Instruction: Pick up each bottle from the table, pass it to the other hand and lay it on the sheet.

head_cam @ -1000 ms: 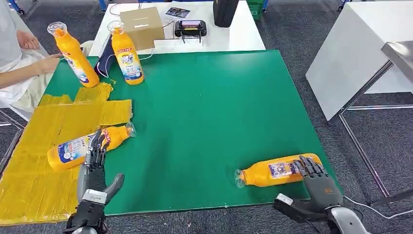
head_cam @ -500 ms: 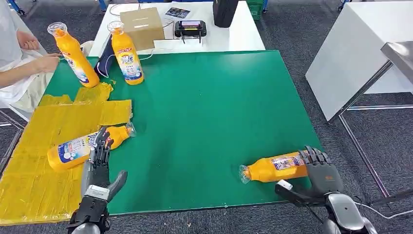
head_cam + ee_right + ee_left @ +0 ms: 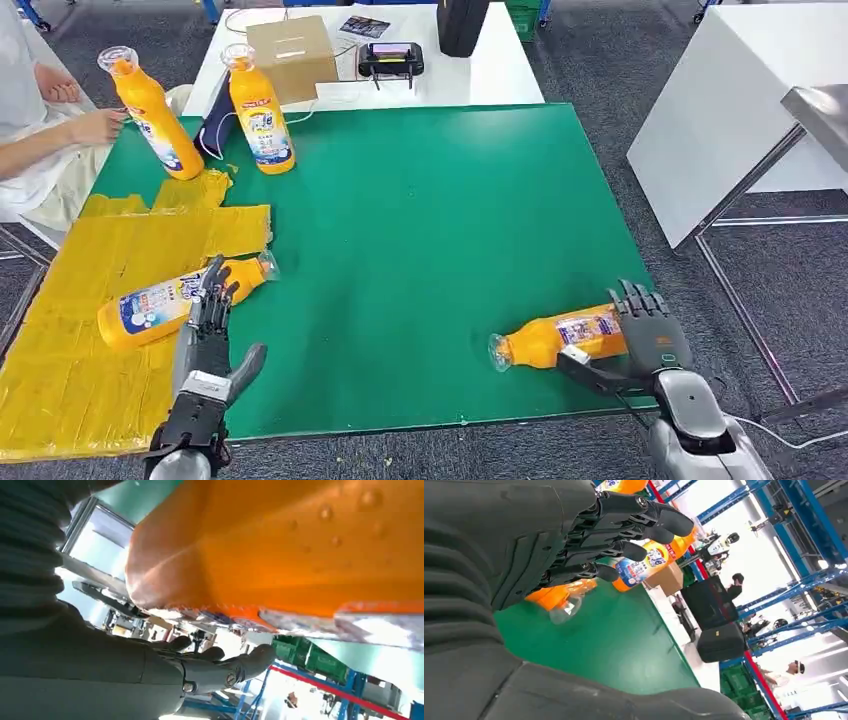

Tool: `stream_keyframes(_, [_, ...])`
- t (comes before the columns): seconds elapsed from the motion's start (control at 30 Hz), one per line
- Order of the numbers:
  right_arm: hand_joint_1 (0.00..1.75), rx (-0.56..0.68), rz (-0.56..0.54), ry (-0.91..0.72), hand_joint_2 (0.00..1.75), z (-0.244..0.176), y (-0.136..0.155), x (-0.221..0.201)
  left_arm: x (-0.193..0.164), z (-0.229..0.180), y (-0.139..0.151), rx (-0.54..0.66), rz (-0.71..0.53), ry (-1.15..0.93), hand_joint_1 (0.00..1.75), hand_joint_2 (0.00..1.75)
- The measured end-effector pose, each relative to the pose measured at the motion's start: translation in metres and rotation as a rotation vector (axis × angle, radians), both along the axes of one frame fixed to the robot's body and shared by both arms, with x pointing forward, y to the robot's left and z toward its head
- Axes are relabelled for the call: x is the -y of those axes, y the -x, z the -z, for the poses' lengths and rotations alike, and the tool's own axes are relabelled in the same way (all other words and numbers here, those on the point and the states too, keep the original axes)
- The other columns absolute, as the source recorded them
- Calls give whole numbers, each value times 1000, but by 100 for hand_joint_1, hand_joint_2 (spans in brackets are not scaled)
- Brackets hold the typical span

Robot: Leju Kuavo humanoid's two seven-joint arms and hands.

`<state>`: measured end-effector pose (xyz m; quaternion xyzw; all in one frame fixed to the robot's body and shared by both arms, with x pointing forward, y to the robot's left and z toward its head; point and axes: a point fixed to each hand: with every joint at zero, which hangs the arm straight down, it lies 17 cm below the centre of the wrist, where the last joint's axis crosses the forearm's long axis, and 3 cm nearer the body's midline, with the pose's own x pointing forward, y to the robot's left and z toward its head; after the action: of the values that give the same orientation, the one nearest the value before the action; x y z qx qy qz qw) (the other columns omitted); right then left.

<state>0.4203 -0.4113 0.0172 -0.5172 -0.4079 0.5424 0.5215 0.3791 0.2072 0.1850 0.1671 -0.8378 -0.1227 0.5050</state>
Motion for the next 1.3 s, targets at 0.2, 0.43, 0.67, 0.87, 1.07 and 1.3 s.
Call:
stream_keyframes(0.2, [3, -9, 4, 0, 175, 3, -3, 1, 0, 1, -1, -3, 1, 1, 0, 175])
stream_keyframes(0.43, [175, -247, -58, -74, 175, 55, 32, 16, 20, -2, 0, 10, 61, 14, 0, 175])
stream_keyframes(0.67, [175, -350, -40, -120, 175, 68, 76, 62, 49, 0, 0, 14, 114, 49, 0, 175])
stream_keyframes(0.87, [175, -356, -84, -139, 175, 64, 86, 62, 56, 1, -1, 14, 129, 56, 0, 175])
stream_keyframes(1.07, [175, -38, -205, -187, 175, 22, 57, -20, 59, 4, 4, -7, 133, 16, 0, 175])
stream_keyframes(1.3, [175, 264, -184, -409, 175, -51, 19, -93, 49, -2, 3, 3, 106, 14, 0, 175])
